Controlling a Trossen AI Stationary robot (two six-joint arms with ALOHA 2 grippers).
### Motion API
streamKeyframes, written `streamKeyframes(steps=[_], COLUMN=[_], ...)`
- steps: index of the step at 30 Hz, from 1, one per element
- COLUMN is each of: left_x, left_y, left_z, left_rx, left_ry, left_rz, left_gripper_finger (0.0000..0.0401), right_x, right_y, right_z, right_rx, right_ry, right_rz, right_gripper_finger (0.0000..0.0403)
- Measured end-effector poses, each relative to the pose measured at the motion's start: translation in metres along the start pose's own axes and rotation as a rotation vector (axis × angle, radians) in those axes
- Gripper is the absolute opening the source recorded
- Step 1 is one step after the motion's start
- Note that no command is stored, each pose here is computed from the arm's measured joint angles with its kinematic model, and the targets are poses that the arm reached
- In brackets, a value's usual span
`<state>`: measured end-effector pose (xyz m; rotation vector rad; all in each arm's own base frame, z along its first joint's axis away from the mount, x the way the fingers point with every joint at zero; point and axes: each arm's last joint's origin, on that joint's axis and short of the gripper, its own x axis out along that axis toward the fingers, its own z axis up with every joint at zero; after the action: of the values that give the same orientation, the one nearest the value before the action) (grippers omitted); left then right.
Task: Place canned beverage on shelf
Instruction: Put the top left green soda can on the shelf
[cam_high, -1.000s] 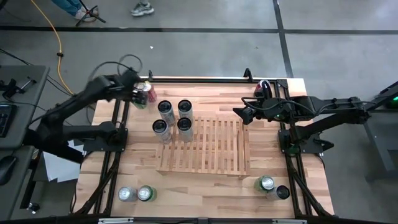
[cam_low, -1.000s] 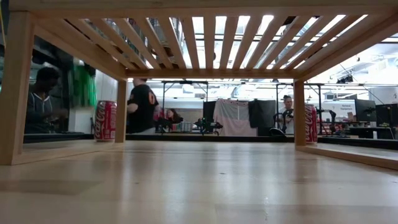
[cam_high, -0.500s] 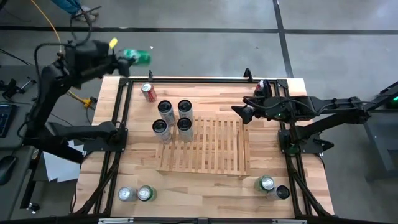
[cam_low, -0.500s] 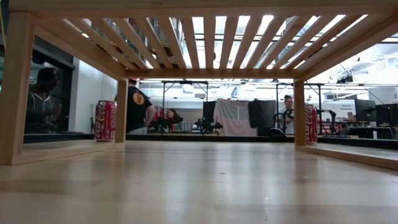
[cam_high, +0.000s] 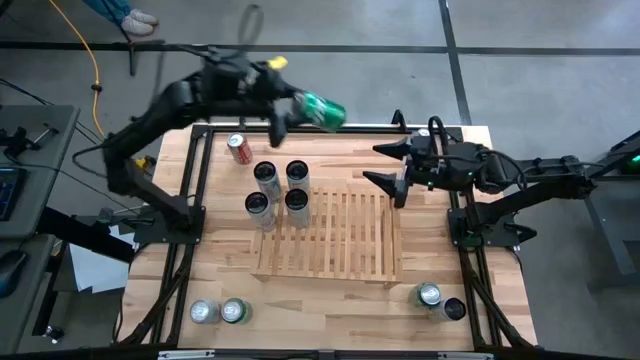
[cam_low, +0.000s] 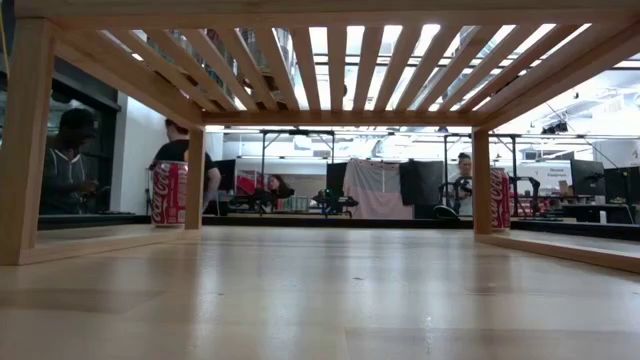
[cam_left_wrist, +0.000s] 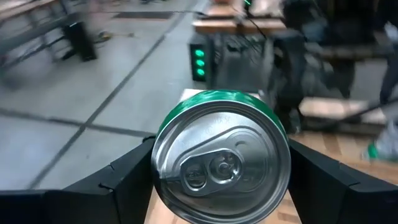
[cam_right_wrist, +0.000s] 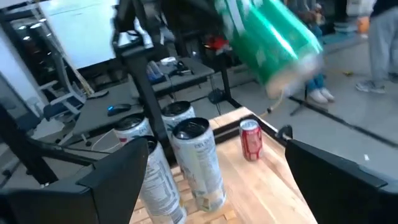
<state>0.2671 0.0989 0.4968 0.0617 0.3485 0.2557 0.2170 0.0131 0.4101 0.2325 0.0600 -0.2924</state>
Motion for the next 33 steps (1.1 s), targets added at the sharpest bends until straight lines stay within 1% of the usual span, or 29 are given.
streamKeyframes(steps=[3, 6, 10, 13, 15, 19, 22, 27, 33], left_x=[0.022, 0.039, 0.055, 0.06, 0.06, 0.061, 0.061, 0.06, 0.059], left_y=[-0.017, -0.03, -0.041, -0.046, -0.047, -0.05, -0.054, -0.06, -0.065], left_z=[0.003, 0.001, -0.004, -0.005, -0.006, -0.005, -0.005, -0.005, -0.004], left_rx=[0.103, 0.169, 0.195, 0.2, 0.202, 0.212, 0.217, 0.241, 0.257], left_ry=[0.021, 0.044, 0.081, 0.082, 0.09, 0.084, 0.082, 0.084, 0.073], left_rz=[-0.062, -0.114, -0.143, -0.156, -0.161, -0.17, -0.179, -0.192, -0.198], left_gripper_finger=[0.0281, 0.0281, 0.0281, 0.0281, 0.0281, 0.0281, 0.0281, 0.0281, 0.0281], right_x=[-0.001, -0.003, -0.004, 0.001, 0.01, 0.032, 0.049, 0.068, 0.085], right_y=[0.001, 0.003, 0.007, 0.01, 0.01, 0.009, 0.008, 0.003, -0.003], right_z=[0.002, 0.013, 0.036, 0.053, 0.056, 0.062, 0.064, 0.065, 0.055], right_rx=[-0.032, -0.071, -0.216, -0.327, -0.362, -0.376, -0.406, -0.424, -0.385], right_ry=[0.009, 0.032, 0.104, 0.198, 0.294, 0.43, 0.486, 0.516, 0.577], right_rz=[0.026, 0.017, -0.045, -0.104, -0.12, -0.083, -0.089, -0.105, -0.011], right_gripper_finger=[0.0365, 0.0365, 0.0365, 0.0365, 0.0365, 0.0365, 0.0365, 0.0365, 0.0365])
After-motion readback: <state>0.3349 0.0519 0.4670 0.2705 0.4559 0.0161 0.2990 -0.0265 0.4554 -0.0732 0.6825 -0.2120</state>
